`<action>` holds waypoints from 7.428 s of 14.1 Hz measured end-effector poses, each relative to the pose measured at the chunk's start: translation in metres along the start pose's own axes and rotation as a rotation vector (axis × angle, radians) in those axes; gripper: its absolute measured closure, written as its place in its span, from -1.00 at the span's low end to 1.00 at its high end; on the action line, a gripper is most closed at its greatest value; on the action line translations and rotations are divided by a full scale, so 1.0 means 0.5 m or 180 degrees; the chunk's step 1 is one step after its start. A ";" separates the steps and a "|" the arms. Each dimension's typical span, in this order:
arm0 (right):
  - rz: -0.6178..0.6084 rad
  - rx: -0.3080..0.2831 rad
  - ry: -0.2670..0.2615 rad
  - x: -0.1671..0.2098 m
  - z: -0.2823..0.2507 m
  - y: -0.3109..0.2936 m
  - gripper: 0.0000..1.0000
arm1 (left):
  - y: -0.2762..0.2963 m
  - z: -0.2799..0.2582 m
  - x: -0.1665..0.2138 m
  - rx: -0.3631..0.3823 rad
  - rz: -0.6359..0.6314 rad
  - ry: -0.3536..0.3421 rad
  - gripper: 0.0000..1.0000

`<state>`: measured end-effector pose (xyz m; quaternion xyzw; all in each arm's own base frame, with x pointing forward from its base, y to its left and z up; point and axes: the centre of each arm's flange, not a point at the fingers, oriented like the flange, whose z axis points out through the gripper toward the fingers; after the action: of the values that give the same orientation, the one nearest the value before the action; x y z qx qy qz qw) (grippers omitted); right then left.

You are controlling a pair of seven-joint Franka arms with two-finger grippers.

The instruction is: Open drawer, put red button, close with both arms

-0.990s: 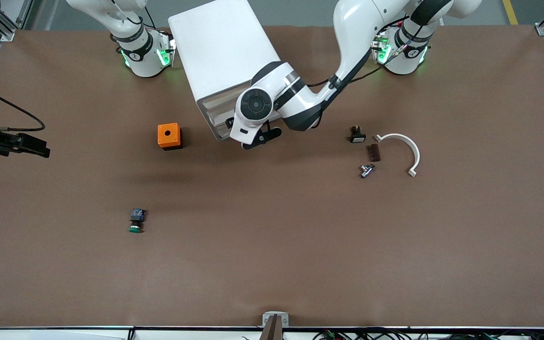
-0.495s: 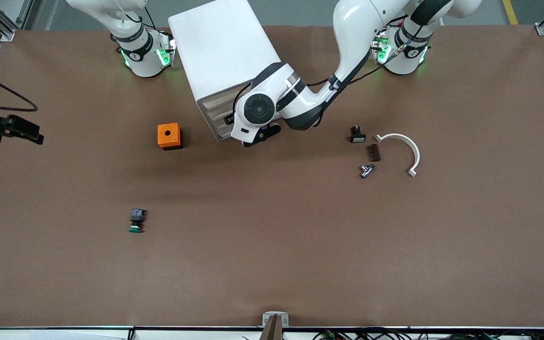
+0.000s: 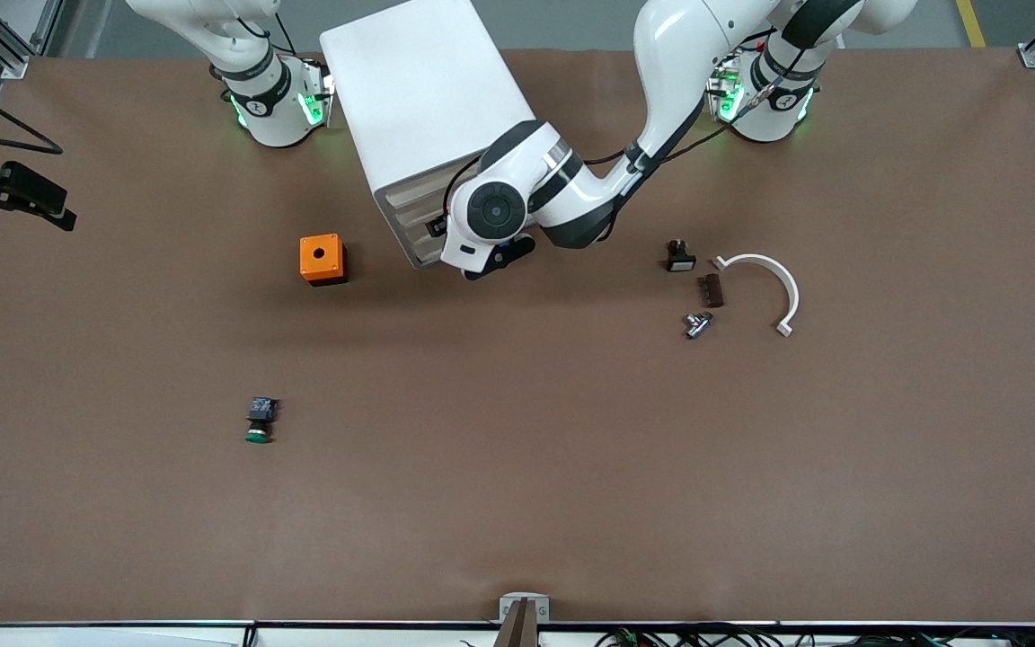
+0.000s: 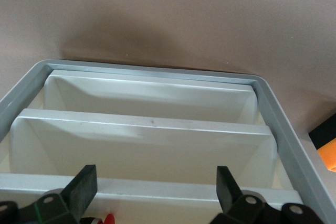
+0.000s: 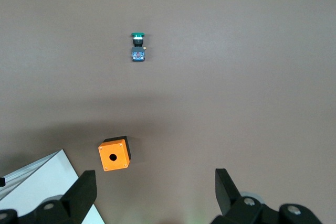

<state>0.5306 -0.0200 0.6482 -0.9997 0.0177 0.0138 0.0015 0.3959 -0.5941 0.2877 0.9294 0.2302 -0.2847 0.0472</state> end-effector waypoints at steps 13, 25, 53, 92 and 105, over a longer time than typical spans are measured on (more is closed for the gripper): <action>-0.0318 0.0090 0.0203 -0.015 -0.014 -0.002 -1.00 | -0.044 -0.272 0.019 -0.0491 -0.0042 0.0293 -1.00; -0.0176 0.0109 0.0117 -0.022 -0.005 -0.009 -1.00 | -0.383 -0.710 0.075 -0.0219 0.0549 0.0629 -1.00; -0.0164 0.0102 0.0202 -0.035 -0.008 -0.007 -1.00 | -0.797 -0.886 0.417 -0.0055 0.0916 0.1452 -1.00; -0.0078 0.0048 0.0057 -0.047 -0.010 -0.004 -1.00 | -0.837 -0.889 0.375 -0.0127 0.1195 0.1945 -1.00; -0.0019 0.0052 0.0058 -0.047 -0.010 -0.004 -1.00 | -0.853 -0.967 0.319 0.0088 0.1197 0.2075 -1.00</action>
<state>0.5073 -0.0170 0.6540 -0.9998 0.0149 0.0045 0.0095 0.5639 -0.0451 0.6215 0.9978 0.0547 0.0366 0.0103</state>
